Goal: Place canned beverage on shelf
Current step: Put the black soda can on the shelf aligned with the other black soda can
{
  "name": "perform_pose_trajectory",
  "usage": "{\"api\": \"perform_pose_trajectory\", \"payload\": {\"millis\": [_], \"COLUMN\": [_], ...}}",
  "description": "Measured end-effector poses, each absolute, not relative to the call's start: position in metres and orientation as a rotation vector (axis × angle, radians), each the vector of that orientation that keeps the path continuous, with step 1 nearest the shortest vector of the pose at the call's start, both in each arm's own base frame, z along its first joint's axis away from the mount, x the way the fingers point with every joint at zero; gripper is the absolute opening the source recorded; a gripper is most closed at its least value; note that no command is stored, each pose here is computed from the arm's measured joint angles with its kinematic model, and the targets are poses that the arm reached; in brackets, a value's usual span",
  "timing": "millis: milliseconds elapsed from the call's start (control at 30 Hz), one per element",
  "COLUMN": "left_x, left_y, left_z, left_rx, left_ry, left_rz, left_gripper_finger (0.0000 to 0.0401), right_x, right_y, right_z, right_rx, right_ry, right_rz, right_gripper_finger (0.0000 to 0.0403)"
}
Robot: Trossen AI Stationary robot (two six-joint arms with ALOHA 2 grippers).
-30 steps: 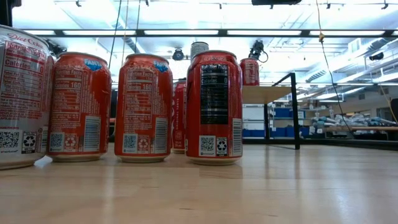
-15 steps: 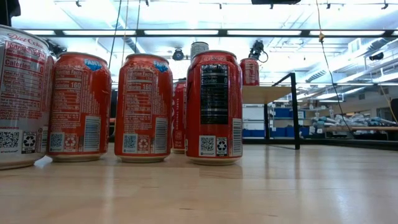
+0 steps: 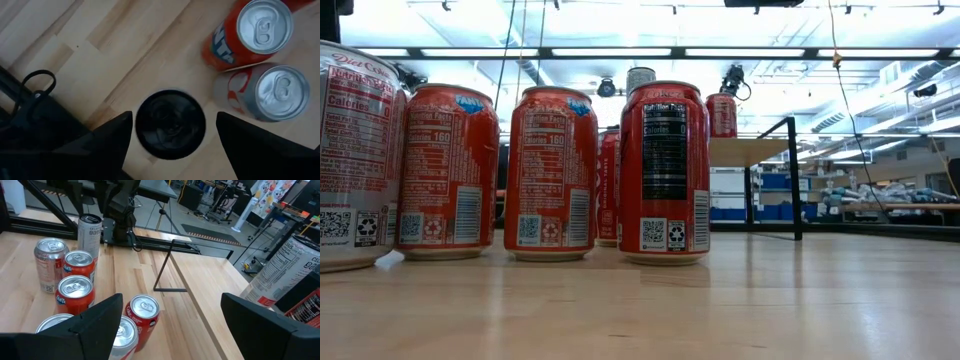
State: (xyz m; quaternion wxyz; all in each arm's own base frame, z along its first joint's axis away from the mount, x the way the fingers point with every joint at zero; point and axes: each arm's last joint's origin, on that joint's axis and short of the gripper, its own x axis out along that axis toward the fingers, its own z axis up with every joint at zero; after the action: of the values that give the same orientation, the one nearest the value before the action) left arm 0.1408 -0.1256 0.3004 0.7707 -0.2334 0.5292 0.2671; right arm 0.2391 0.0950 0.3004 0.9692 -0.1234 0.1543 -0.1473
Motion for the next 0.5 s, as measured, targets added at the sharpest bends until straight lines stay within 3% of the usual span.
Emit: {"api": "perform_pose_trajectory", "payload": {"millis": [500], "left_x": [0.152], "left_y": [-0.139], "left_z": [0.284], "left_rx": [-0.428], "left_ry": [1.235], "left_rz": [0.586], "left_gripper_finger": [0.03], "right_x": [0.239], "right_y": [0.095], "right_z": [0.301], "right_rx": [-0.244], "right_ry": [0.306], "right_rz": [-0.293], "right_gripper_finger": [0.0347]}}
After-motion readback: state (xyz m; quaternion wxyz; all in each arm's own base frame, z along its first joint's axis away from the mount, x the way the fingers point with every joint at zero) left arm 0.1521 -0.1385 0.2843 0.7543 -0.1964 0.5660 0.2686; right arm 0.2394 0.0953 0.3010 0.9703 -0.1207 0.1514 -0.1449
